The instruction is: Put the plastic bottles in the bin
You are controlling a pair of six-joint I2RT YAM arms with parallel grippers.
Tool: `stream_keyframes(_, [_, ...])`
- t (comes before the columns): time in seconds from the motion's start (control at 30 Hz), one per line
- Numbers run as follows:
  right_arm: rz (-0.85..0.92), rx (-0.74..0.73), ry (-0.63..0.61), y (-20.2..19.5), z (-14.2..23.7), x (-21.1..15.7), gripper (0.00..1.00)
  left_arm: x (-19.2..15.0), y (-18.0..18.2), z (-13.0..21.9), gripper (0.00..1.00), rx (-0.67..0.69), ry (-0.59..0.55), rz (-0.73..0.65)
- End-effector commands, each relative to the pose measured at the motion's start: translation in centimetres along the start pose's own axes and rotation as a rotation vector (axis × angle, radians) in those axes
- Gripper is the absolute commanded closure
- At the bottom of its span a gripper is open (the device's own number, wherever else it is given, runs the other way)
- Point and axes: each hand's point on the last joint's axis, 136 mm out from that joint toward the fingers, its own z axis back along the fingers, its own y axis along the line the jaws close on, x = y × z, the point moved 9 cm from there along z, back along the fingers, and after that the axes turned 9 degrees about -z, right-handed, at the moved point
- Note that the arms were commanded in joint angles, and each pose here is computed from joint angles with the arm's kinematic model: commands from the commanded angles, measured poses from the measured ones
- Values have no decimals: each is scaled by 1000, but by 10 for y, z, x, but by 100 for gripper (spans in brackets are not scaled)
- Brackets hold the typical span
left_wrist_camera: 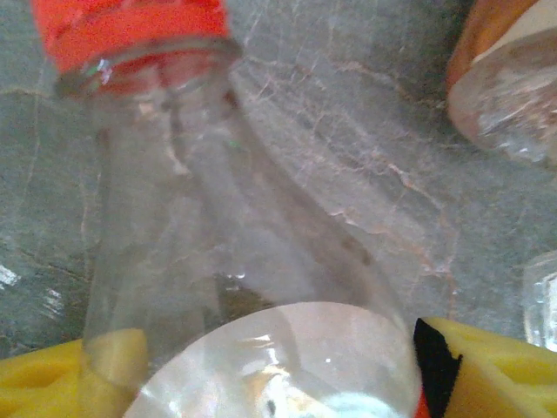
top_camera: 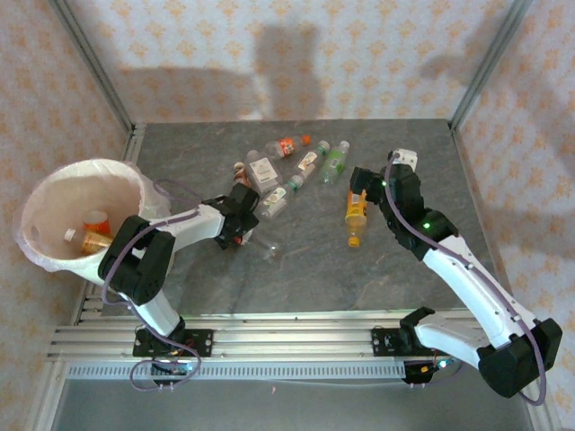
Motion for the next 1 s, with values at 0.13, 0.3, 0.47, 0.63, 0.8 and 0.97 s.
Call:
stream_keyframes(0.13, [8, -25, -12, -4, 0, -1, 0, 4, -9, -11, 22, -37, 8, -24])
stream_keyframes(0.3, [15, -34, -10, -6, -1, -3, 0, 5, -12, -11, 35, -41, 11, -46])
stream_keyframes(0.47, [26, -20, -12, -5, -1, -2, 0, 10, -13, 1, 37, -69, -22, -83])
stream_keyframes(0.63, [41, 260, -27, 14, 14, 1, 0, 14, -23, 26, 41, -103, -99, -202])
stream_keyframes(0.8, [100, 426, -34, 24, 24, 1, 0, 15, -32, 59, 41, -124, -226, -297])
stream_keyframes(0.97, [145, 495, 25, 30, 25, -6, 0, 16, -35, 94, 41, -202, -360, -329])
